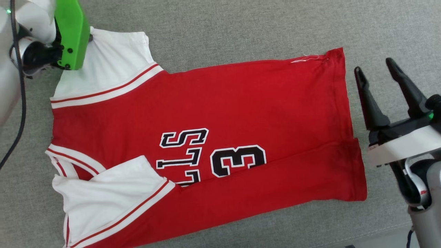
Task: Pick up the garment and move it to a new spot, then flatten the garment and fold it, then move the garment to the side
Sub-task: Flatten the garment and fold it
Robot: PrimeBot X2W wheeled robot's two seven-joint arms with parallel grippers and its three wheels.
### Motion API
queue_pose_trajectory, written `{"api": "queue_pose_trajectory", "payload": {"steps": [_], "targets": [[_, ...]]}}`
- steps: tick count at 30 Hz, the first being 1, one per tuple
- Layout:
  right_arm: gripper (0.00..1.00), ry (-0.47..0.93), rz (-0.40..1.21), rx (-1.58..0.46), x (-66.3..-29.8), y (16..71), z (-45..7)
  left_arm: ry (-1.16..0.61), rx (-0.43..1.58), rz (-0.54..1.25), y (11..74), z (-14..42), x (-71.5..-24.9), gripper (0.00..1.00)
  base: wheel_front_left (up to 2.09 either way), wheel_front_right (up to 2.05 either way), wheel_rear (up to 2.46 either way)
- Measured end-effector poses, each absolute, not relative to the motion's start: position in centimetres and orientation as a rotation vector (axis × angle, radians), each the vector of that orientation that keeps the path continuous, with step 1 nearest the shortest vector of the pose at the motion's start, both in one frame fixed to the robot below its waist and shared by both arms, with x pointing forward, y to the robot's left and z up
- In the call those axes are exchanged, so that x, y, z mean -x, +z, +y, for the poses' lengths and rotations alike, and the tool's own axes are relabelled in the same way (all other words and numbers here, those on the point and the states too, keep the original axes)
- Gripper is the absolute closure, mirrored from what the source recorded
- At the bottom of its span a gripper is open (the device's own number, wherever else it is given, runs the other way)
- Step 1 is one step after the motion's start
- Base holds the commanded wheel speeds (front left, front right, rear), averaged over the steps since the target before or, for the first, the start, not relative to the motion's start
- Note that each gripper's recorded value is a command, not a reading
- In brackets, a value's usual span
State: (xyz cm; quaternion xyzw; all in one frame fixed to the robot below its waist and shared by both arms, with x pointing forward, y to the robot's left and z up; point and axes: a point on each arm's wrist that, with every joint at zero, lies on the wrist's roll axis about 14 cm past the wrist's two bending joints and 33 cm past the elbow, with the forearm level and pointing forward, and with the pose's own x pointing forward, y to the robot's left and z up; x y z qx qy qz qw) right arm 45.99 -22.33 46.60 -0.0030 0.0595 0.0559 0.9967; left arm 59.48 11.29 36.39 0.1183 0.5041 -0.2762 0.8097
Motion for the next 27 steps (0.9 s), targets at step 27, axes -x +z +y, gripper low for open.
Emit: {"api": "queue_pose_trajectory", "payload": {"steps": [27], "targets": [[0.0,0.384,0.941,0.172,-48.5,41.3,-21.5,-0.681,-0.313,0.729,43.1,11.0,-56.8,1.0,0.0,0.0,0.0]]}}
